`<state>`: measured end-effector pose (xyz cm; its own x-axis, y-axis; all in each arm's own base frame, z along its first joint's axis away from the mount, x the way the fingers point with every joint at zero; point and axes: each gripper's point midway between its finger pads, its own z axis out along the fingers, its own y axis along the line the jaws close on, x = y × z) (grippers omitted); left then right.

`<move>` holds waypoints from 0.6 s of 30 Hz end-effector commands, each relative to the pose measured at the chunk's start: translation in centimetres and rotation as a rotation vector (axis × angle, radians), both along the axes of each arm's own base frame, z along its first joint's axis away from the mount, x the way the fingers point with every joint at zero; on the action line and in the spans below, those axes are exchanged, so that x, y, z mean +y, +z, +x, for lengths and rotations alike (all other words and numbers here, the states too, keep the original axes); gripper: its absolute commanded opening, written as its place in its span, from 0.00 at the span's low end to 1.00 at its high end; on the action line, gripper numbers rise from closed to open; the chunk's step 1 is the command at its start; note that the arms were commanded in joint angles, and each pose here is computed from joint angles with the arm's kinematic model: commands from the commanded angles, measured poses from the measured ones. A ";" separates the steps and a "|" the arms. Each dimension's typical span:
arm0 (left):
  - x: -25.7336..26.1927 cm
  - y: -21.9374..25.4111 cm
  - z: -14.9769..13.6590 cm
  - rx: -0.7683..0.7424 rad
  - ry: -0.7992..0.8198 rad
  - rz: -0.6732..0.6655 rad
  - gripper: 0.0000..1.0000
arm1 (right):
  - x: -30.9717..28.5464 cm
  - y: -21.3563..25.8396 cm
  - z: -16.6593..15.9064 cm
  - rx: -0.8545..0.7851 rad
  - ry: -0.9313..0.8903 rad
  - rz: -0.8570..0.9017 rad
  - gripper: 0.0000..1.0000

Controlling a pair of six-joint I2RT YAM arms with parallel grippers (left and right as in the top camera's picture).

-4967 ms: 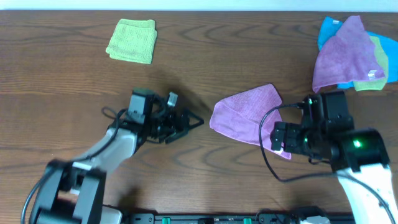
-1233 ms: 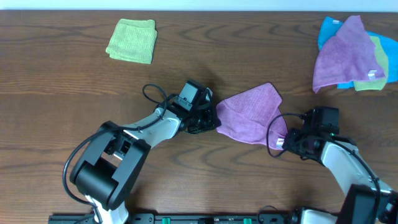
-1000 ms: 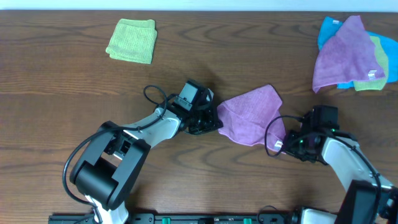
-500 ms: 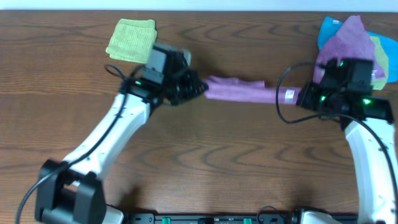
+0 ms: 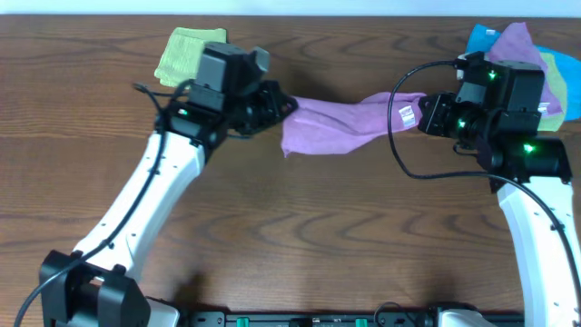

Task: Fold the cloth
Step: 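Lift the cloth with both grippers and stretch it apart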

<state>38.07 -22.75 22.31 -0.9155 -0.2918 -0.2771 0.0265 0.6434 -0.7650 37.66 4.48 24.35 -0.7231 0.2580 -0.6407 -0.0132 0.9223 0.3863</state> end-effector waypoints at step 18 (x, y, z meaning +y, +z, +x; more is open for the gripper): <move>6.9 2.4 3.2 -0.099 0.120 0.181 0.06 | 1.1 1.4 1.5 -0.085 -0.016 -0.080 0.01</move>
